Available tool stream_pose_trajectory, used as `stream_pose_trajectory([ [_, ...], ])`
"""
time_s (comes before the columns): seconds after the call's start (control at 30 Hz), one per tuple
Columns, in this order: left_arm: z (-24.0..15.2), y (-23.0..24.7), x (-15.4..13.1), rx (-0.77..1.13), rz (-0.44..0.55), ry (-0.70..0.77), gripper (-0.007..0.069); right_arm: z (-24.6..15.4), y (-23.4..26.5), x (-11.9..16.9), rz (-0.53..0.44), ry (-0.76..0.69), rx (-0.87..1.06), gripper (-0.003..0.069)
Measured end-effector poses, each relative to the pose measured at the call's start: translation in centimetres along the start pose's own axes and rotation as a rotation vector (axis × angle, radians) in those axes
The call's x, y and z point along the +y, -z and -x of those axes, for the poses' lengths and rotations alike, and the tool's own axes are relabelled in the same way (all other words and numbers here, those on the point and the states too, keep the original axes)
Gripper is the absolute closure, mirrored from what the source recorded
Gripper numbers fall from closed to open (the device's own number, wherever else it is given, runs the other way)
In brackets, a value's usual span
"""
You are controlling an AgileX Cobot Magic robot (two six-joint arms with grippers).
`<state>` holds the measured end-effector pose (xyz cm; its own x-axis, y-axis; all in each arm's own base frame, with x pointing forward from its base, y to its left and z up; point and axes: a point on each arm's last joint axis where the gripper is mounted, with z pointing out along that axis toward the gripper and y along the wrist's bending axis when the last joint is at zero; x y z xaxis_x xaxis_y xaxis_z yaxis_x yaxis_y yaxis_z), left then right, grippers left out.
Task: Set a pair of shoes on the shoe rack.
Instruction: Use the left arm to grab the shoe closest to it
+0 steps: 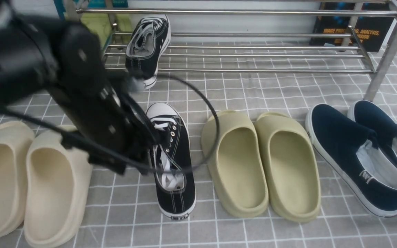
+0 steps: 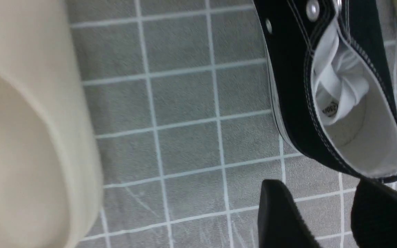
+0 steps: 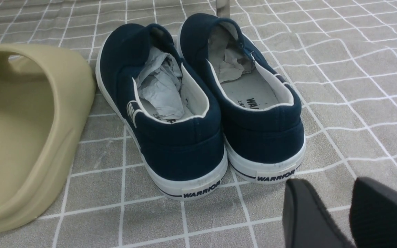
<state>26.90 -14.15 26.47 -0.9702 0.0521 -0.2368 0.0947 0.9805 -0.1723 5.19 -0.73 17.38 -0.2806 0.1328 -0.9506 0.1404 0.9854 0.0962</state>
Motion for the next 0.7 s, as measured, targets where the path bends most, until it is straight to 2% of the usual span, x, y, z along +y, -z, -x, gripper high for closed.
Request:
stream_pose_trajectory([
  [0.1, 0.0, -2.0, -1.0, -0.017, -0.013, 0.005, 0.0313, 0.0, 0.0, 0.0, 0.0, 0.0, 0.0, 0.042],
  [0.33, 1.2, -5.8, -1.2, -0.033, 0.003, 0.056, 0.0333, 0.0, 0.0, 0.0, 0.0, 0.0, 0.0, 0.042],
  [0.47, 1.5, -7.7, -0.8, -0.017, 0.045, 0.104, 0.0413, 0.0, 0.0, 0.0, 0.0, 0.0, 0.0, 0.042],
  [0.57, 1.5, -8.1, -0.8, -0.016, 0.053, 0.115, 0.0511, 0.0, 0.0, 0.0, 0.0, 0.0, 0.0, 0.042],
  [0.6, 1.5, -8.1, -0.8, -0.017, 0.053, 0.117, 0.0511, 0.0, 0.0, 0.0, 0.0, 0.0, 0.0, 0.042],
  [0.63, 1.5, -8.1, -0.8, -0.018, 0.052, 0.118, 0.0585, 0.0, 0.0, 0.0, 0.0, 0.0, 0.0, 0.042],
  [0.7, 1.6, -8.1, -0.7, -0.019, 0.057, 0.113, 0.0627, 0.0, 0.0, 0.0, 0.0, 0.0, 0.0, 0.042],
])
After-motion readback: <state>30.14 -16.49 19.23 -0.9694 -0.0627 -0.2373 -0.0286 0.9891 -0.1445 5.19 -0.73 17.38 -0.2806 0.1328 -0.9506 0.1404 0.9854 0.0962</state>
